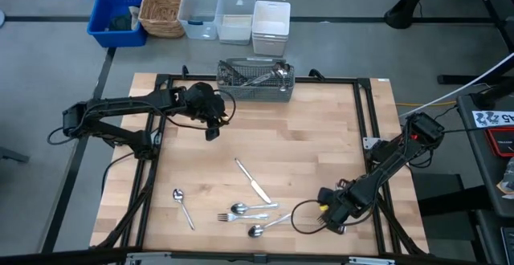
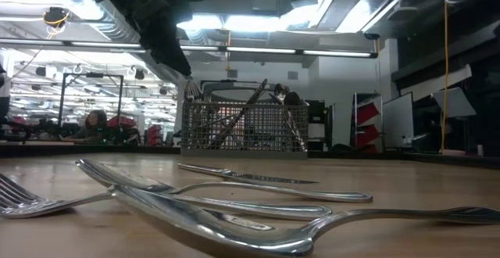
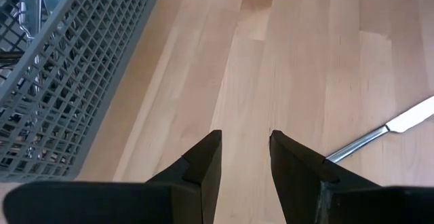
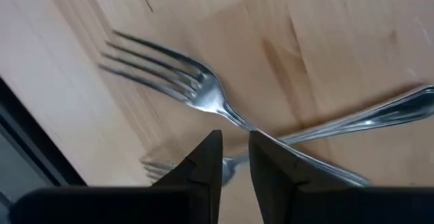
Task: Sort silverware
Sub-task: Put the silver fork into the dishwasher utensil holder
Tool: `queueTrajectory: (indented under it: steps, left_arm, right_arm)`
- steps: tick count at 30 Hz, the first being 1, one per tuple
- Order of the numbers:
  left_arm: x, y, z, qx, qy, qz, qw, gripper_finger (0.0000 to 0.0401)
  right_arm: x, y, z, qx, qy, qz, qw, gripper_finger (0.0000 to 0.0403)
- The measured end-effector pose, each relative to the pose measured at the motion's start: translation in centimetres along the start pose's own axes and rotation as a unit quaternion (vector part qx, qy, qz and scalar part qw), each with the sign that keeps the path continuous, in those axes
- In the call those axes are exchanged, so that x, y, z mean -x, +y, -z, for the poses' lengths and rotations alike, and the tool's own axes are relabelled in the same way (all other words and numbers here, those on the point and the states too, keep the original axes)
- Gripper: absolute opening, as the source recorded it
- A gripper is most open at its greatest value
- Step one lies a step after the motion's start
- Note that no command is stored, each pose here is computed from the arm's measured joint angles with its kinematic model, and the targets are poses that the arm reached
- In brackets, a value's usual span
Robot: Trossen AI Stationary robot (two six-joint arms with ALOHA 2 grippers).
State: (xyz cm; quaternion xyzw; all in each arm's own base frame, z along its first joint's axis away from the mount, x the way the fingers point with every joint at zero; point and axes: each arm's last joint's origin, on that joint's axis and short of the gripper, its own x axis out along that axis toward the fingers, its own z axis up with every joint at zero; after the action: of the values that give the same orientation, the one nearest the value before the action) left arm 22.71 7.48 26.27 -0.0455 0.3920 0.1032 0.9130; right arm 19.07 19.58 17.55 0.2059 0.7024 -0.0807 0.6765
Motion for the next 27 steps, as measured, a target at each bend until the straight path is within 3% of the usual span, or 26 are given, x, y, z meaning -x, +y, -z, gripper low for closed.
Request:
queueTrajectory:
  steps: [9,16,27]
  left_arm:
    - [0.0,0.0,0.0,0.016,0.0,0.0,1.0,0.0111]
    - [0.0,0.0,0.0,0.023,0.0,0.0,1.0,0.0111]
    - [0.0,0.0,0.0,0.023,0.0,-0.001,1.0,0.0111]
  right_arm:
    - [-0.2,-0.5,0.1,0.076,0.007,0.017,0.997,0.0074]
    - [-1.0,-1.3,0.5,0.076,0.034,0.023,0.996,0.0074]
    - [-1.1,-0.6,0.1,0.089,0.004,-0.007,0.996,0.0074]
